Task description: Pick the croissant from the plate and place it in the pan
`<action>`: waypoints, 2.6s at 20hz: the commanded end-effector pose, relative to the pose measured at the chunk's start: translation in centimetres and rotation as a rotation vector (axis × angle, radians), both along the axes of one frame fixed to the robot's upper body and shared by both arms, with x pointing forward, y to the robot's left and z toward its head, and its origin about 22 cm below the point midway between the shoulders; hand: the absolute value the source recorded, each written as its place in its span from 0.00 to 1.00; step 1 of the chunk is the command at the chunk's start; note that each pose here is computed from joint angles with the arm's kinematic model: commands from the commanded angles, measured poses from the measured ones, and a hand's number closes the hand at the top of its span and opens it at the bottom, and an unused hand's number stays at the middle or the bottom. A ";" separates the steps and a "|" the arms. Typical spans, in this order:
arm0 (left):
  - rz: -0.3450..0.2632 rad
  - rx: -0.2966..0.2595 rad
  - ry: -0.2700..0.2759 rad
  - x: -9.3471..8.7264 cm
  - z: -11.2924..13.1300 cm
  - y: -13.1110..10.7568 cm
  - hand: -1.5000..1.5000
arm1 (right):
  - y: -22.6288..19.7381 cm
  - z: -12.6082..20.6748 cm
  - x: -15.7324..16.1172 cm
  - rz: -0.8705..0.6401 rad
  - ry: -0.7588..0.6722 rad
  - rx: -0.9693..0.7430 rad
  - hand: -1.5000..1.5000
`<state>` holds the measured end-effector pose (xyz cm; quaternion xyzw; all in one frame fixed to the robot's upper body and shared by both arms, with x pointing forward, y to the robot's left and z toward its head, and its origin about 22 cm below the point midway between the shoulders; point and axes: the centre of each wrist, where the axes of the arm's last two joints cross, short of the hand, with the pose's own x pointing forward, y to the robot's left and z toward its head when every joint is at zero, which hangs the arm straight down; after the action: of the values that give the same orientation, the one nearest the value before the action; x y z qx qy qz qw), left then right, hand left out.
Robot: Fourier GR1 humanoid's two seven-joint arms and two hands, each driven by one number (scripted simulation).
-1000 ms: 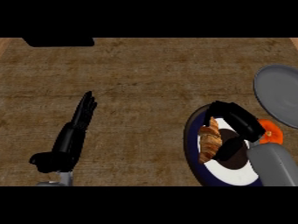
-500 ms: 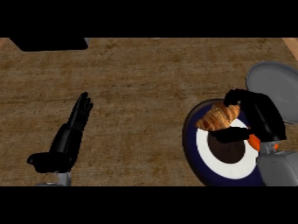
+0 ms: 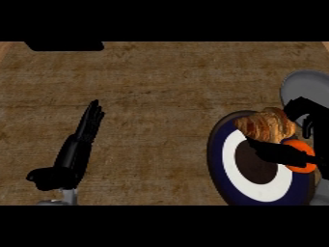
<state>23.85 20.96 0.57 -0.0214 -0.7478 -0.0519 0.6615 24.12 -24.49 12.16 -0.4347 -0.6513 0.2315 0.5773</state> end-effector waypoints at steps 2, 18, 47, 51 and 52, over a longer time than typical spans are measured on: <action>-0.011 -0.007 0.014 0.6 -1.3 0.0 0.50 | -3.6 1.0 0.7 -0.094 -0.062 0.127 1.00; -0.036 -0.002 0.009 0.9 0.3 -0.8 0.50 | -16.6 -5.8 8.5 -0.379 -0.298 0.024 1.00; -0.048 -0.017 -0.012 1.4 0.7 -1.6 0.50 | -22.7 -5.7 11.3 -0.171 -0.162 0.463 0.00; -0.043 -0.006 0.005 1.1 0.1 -2.5 0.50 | -26.1 -5.1 8.7 -0.164 -0.165 0.581 0.00; -0.050 -0.020 -0.009 0.7 -0.2 -0.6 0.50 | -27.6 -4.7 7.4 -0.133 -0.180 0.601 0.00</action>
<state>25.06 19.36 0.93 -0.0430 -0.7518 -0.0657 0.6547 33.43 -49.38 6.18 -0.3434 -0.6869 -0.0149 0.6403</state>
